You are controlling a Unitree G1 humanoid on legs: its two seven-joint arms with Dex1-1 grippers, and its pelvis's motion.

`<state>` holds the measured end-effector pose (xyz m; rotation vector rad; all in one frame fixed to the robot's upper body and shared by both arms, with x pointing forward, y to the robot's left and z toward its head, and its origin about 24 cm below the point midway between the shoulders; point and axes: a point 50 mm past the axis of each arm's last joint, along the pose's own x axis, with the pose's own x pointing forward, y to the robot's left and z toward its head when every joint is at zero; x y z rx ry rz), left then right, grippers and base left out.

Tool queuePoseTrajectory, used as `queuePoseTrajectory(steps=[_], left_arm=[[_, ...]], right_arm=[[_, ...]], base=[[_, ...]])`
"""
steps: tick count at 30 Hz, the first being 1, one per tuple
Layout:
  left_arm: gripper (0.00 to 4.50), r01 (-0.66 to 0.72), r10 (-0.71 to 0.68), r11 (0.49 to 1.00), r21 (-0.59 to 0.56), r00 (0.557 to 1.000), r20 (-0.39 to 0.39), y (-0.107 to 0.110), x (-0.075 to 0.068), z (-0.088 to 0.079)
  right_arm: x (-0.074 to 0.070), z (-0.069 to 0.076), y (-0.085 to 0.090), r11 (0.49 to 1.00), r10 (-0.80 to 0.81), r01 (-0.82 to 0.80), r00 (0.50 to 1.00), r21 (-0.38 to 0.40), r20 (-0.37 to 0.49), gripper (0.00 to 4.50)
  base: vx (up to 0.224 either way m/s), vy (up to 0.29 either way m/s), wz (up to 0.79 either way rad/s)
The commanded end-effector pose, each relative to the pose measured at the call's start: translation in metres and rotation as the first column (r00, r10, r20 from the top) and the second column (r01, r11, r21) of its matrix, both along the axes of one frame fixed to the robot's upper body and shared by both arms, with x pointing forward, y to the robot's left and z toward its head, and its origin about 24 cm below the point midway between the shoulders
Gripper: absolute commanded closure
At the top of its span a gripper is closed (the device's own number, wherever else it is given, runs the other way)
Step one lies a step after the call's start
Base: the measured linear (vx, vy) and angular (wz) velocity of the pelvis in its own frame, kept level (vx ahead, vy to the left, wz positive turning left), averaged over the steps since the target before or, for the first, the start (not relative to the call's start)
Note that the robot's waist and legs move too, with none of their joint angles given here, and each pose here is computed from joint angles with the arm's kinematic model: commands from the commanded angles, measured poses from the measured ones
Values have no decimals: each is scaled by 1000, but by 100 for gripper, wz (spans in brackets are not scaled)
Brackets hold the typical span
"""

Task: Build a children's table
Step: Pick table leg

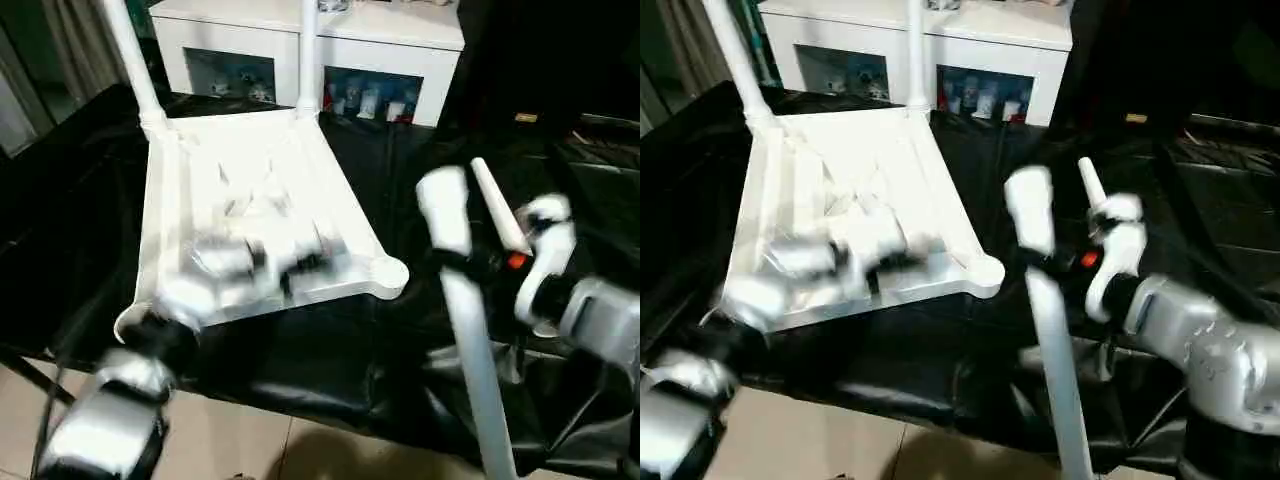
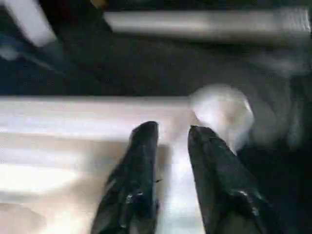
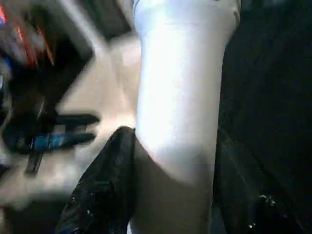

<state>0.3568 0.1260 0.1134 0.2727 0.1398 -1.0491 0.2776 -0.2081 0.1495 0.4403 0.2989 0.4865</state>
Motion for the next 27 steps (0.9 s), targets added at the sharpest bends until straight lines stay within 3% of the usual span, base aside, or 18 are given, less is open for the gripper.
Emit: queuePoseTrajectory(steps=[1,3,7,10,13,16,17,20,25,27], left_arm=[[315,-24,23,994,-110,1000,-13,1,2,13],[315,-16,-11,946,-325,997,-80,-5,-3,30],[315,7,-95,834,-551,987,-131,-30,-13,53],[315,-10,-69,850,-527,989,-129,-37,-11,50],[315,-44,19,942,-334,997,-77,-55,-10,26],[298,2,-14,976,-218,999,-51,-63,-18,14],[280,21,-22,996,-83,1000,-6,-65,-21,3],[260,6,-6,1000,-4,1000,-4,-64,-22,-10],[230,26,-30,998,-49,997,-67,-62,-28,-13],[216,59,-74,990,-124,990,-118,-61,-33,-11]], right_arm=[[7,11,-12,991,-112,108,992,79,52,264],[23,23,-28,921,-328,301,942,246,74,264],[34,24,-40,815,-522,468,849,342,83,265],[37,24,-38,790,-552,486,829,374,90,265],[48,19,-25,658,-621,517,784,547,5,265],[54,18,-21,601,-648,541,761,588,-37,265],[57,19,-18,563,-644,526,763,637,-61,265],[62,22,-10,567,-628,504,777,652,-54,266],[65,25,-7,564,-634,499,772,657,-41,267],[66,25,-9,565,-642,507,766,650,-39,267]], base=[[0,0,0],[0,0,0],[0,0,0],[0,0,0],[0,0,0],[0,0,0],[0,0,0],[0,0,0],[0,0,0],[0,0,0]])
